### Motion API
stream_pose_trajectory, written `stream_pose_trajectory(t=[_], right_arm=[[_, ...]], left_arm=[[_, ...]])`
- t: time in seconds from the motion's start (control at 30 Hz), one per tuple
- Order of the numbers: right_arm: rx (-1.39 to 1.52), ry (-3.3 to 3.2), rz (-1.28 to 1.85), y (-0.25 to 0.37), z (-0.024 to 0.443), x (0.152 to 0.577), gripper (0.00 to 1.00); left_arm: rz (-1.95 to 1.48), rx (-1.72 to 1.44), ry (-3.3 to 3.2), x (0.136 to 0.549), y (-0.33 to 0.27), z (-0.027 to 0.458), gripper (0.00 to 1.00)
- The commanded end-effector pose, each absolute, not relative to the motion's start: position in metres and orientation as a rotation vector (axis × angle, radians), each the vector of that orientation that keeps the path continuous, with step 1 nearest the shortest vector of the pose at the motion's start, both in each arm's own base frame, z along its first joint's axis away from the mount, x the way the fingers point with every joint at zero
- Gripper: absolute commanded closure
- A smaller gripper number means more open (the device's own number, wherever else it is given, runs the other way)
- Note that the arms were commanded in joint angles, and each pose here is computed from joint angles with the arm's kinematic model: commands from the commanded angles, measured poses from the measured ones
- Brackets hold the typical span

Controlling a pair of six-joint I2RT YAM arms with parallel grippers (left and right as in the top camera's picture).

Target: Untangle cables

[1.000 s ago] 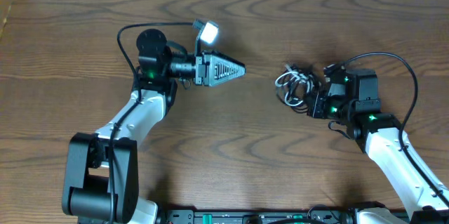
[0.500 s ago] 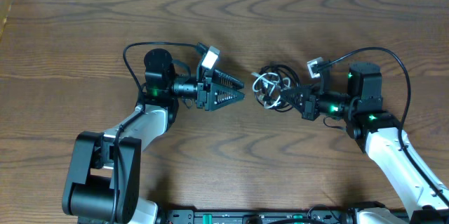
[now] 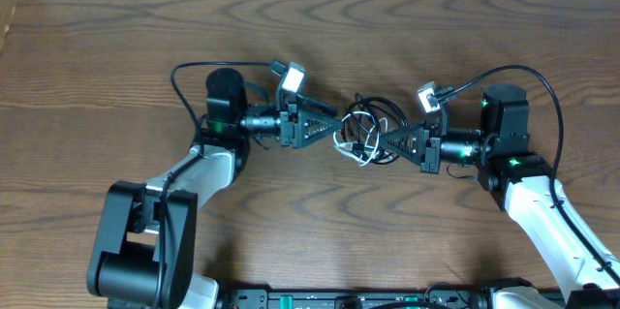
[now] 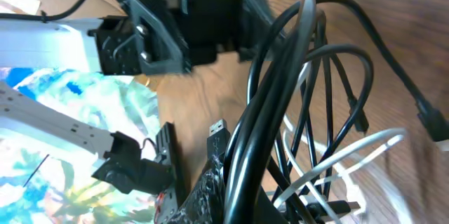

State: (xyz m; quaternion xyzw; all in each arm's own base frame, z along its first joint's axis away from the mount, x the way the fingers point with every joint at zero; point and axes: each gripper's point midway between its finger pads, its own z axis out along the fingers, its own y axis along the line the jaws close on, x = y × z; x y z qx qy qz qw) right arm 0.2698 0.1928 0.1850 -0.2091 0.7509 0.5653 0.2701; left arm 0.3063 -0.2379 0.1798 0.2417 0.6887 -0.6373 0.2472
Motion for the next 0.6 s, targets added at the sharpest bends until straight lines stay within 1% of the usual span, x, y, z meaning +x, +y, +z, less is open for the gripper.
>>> stream_pose_trajectory(t=[0.0, 0.17, 0.4, 0.47, 0.53, 0.57], right_arm=[[-0.64, 1.953, 1.566, 0.196, 0.199, 0.264, 0.99], [-0.696, 1.906, 1.608, 0.197, 0.205, 0.256, 0.99], [-0.772, 1.825, 1.677, 0.199, 0.217, 0.246, 0.99], [-0.786, 1.809, 1.68, 0.199, 0.219, 0.245, 0.99], [-0.788, 1.807, 1.679, 0.199, 0.219, 0.245, 0.99], [-0.788, 1.807, 1.679, 0.199, 0.219, 0.245, 0.99]], left_arm=[[-1.66, 0.613, 1.914, 0.311, -0.256, 0.174, 0.29], [-1.559, 0.546, 1.955, 0.318, -0.276, 0.165, 0.28], [-1.509, 0.523, 1.961, 0.323, -0.278, 0.162, 0.29], [-1.498, 0.537, 1.954, 0.323, -0.278, 0.161, 0.36], [-1.483, 0.527, 1.969, 0.324, -0.277, 0.158, 0.53], [-1.472, 0.511, 1.984, 0.326, -0.276, 0.155, 0.64]])
